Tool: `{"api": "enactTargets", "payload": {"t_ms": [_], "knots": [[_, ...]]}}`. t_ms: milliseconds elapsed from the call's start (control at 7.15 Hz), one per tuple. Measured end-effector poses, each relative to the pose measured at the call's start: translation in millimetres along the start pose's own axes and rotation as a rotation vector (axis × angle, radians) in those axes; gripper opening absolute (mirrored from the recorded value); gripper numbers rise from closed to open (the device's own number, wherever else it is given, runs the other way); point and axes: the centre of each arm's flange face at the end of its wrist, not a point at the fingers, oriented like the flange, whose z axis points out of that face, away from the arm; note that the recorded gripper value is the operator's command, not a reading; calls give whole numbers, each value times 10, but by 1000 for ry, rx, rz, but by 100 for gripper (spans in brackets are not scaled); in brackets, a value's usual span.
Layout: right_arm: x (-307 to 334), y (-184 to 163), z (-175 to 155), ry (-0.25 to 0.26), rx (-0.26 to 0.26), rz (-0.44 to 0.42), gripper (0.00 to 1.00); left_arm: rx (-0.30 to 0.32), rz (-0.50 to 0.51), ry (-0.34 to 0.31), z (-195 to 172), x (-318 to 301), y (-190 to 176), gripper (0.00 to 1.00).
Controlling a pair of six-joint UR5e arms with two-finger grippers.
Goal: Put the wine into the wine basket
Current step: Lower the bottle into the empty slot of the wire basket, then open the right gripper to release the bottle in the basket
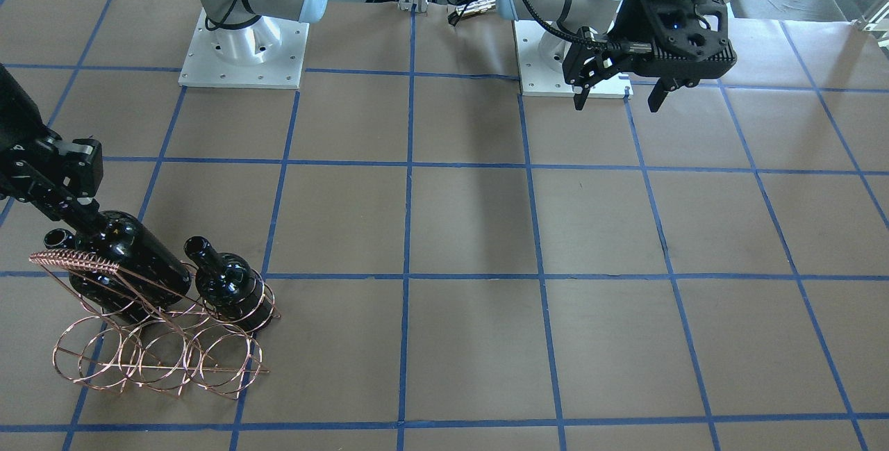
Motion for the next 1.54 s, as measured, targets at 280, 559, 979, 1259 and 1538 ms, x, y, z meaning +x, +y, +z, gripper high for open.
{"api": "enactTargets", "payload": {"t_ms": [280,559,979,1259,1538], "knots": [[8,-19,122,-3,-14,-3,8,-3,4,-6,11,-7,2,100],[40,-109,471,-6,-29,-12,10,-3,6,-10,10,-10,5,100],[68,-184,856,-8,-59,-12,52,-1,7,-10,3,-11,7,100],[59,-196,853,-6,-44,-13,99,-1,9,-10,3,-17,6,100],[13,-155,669,-3,-10,-9,99,-1,11,-4,3,-8,7,100]]}}
